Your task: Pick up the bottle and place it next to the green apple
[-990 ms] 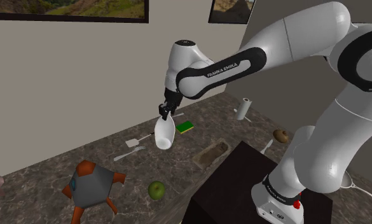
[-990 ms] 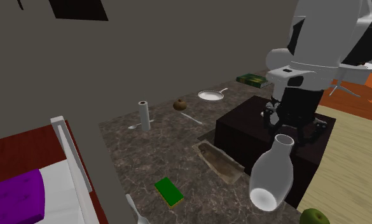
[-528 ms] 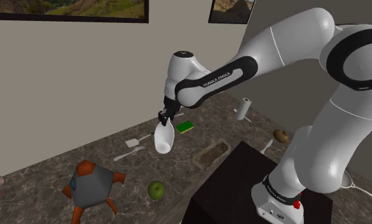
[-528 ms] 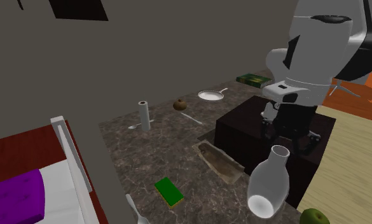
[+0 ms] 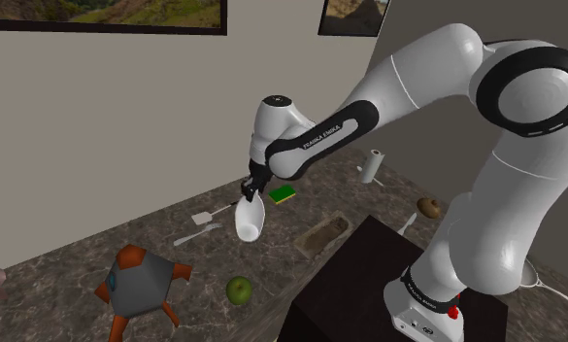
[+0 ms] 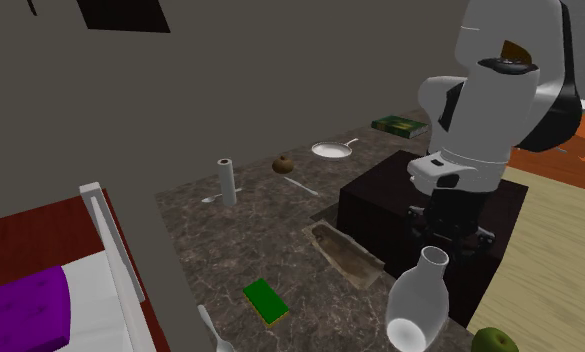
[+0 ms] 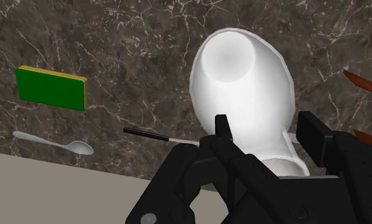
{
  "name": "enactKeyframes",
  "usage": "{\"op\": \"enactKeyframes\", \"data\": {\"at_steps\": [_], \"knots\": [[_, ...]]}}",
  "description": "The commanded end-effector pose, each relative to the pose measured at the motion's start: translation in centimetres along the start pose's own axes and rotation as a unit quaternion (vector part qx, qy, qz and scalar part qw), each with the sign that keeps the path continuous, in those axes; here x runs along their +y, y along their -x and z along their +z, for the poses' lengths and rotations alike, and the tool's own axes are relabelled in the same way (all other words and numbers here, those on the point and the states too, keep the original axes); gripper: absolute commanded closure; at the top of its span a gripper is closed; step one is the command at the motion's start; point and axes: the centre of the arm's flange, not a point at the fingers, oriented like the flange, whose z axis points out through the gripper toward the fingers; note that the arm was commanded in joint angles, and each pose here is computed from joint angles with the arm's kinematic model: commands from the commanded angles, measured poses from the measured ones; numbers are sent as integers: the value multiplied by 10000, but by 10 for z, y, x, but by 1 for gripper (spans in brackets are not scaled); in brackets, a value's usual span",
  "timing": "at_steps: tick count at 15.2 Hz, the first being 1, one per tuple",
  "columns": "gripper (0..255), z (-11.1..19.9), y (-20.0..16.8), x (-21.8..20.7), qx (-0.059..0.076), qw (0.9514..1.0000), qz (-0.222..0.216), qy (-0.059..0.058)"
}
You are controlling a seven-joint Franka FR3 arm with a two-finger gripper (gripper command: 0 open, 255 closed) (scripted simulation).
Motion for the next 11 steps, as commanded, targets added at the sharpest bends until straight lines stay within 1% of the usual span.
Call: {"op": "enactKeyframes", "data": {"at_steps": [1, 11], "knots": [[255, 10, 0, 0, 6, 10000, -1, -1], [255, 63, 6, -1, 6, 10000, -1, -1]]}}
